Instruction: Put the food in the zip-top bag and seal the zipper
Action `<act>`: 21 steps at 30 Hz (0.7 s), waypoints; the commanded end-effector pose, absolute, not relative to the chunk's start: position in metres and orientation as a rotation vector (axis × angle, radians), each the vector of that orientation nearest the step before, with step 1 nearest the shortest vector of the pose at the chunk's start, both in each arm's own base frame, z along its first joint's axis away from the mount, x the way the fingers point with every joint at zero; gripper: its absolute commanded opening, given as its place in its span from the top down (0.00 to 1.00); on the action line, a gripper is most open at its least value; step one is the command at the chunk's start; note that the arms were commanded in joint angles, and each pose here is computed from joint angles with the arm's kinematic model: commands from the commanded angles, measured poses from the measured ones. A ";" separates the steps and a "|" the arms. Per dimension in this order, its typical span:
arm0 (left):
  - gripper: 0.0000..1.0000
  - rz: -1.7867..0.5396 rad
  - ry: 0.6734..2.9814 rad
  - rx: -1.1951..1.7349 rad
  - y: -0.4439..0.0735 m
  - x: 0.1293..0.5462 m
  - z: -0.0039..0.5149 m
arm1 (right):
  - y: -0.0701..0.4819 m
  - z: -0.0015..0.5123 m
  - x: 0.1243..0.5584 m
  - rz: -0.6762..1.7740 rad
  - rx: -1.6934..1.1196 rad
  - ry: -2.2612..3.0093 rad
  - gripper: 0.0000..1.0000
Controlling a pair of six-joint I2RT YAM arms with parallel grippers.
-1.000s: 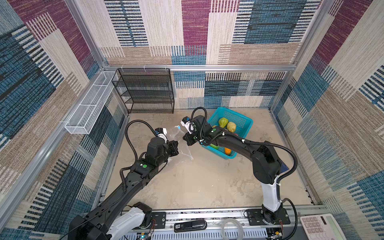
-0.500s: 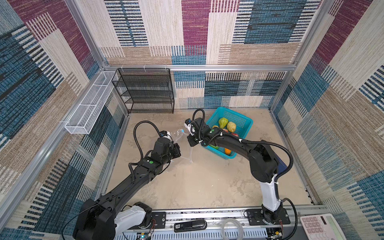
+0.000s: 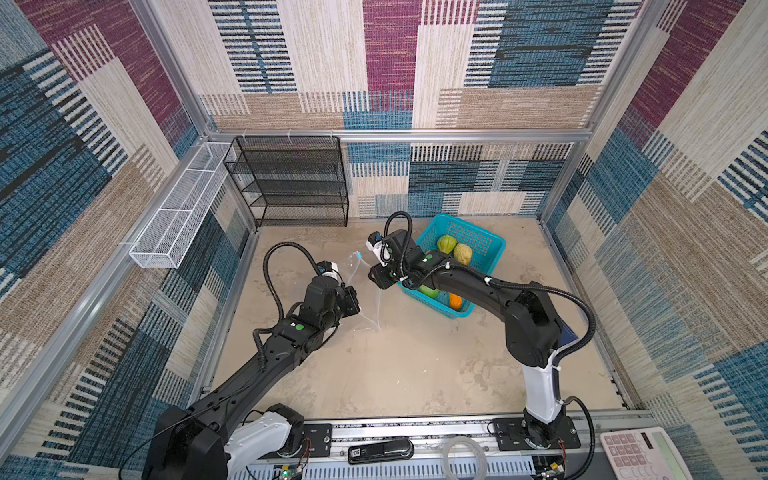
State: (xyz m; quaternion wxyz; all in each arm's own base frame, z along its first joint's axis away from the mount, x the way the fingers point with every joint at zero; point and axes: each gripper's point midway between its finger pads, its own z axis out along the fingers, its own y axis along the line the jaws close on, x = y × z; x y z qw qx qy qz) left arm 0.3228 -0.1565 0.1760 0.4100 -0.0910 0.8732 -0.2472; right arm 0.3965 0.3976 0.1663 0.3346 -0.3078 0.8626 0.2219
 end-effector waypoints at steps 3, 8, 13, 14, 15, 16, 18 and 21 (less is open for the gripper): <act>1.00 -0.673 2.172 -0.231 -0.168 0.336 0.178 | 0.389 0.204 0.392 0.656 -0.779 2.163 0.42; 1.00 -0.706 2.161 -0.245 -0.174 0.345 0.174 | 0.338 0.198 0.400 0.499 -0.678 2.215 0.38; 1.00 -0.718 2.161 -0.237 -0.178 0.347 0.177 | 0.274 0.185 0.410 0.376 -0.516 2.277 0.30; 1.00 -0.717 2.160 -0.237 -0.177 0.347 0.177 | 0.263 0.182 0.412 0.364 -0.494 2.288 0.28; 1.00 -0.716 2.162 -0.240 -0.177 0.347 0.176 | 0.255 0.177 0.412 0.353 -0.476 2.302 0.26; 1.00 -0.713 2.166 -0.245 -0.176 0.345 0.174 | 0.248 0.172 0.413 0.339 -0.461 2.319 0.24; 1.00 -0.711 2.169 -0.253 -0.174 0.343 0.172 | 0.236 0.160 0.413 0.321 -0.435 2.353 0.21; 1.00 -0.705 2.171 -0.261 -0.172 0.341 0.170 | 0.229 0.142 0.413 0.326 -0.399 2.389 0.19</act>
